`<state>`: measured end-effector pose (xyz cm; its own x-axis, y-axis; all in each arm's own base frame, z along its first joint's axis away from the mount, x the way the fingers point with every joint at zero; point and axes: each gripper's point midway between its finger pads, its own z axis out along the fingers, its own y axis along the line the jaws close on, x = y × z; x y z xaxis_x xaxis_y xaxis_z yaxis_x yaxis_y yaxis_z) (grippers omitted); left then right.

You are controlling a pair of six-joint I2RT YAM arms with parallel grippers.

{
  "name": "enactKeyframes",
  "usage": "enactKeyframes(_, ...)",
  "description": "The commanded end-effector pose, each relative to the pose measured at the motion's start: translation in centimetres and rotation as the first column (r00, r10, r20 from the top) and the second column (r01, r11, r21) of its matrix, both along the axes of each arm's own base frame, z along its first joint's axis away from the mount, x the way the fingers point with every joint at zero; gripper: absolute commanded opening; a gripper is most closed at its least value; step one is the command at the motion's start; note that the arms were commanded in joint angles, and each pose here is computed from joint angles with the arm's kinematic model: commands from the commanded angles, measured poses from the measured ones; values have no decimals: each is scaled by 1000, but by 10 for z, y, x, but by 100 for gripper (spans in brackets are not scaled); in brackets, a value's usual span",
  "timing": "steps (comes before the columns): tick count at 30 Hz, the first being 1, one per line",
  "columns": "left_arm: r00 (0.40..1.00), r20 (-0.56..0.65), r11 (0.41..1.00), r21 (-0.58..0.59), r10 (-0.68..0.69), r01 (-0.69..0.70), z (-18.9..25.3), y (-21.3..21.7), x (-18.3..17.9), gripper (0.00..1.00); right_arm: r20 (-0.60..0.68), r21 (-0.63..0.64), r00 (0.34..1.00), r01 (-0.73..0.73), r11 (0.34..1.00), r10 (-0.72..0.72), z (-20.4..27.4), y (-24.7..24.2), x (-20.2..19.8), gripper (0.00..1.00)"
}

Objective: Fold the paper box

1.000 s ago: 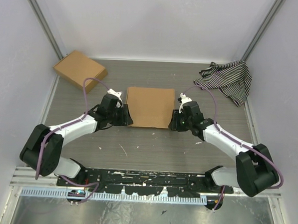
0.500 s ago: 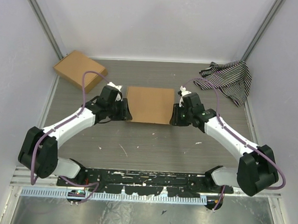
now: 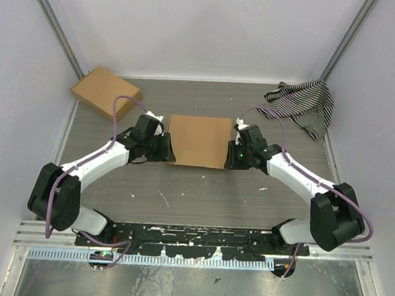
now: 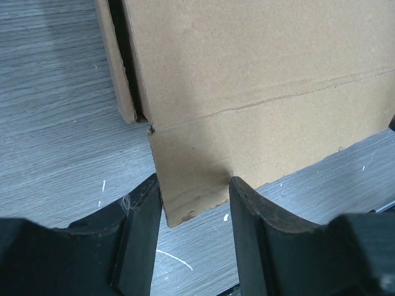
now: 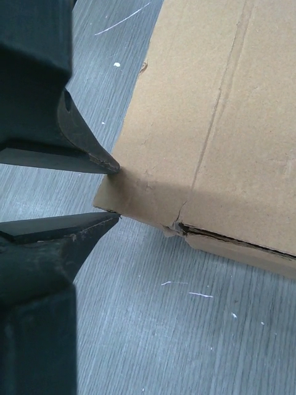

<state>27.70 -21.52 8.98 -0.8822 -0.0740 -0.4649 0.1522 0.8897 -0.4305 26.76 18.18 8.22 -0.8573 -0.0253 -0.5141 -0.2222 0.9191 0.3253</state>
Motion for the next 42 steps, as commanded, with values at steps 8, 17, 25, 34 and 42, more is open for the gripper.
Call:
enactKeyframes(8,999,-37,997,71,-16,18,16,8,-6,53,55,90,998,-16,996,11,23,20,12,37)
enactKeyframes(17,998,-66,997,77,-11,16,4,7,-6,52,46,86,999,-15,996,11,18,20,15,37)
enactKeyframes(25,996,-87,989,150,-1,14,0,18,-8,54,41,83,999,-12,996,8,16,20,15,37)
enactKeyframes(34,997,-75,988,154,12,0,-1,19,-4,54,39,86,999,-12,996,8,14,22,16,37)
enactKeyframes(42,997,-83,990,140,4,8,0,16,-6,37,42,83,999,-9,996,6,14,21,17,37)
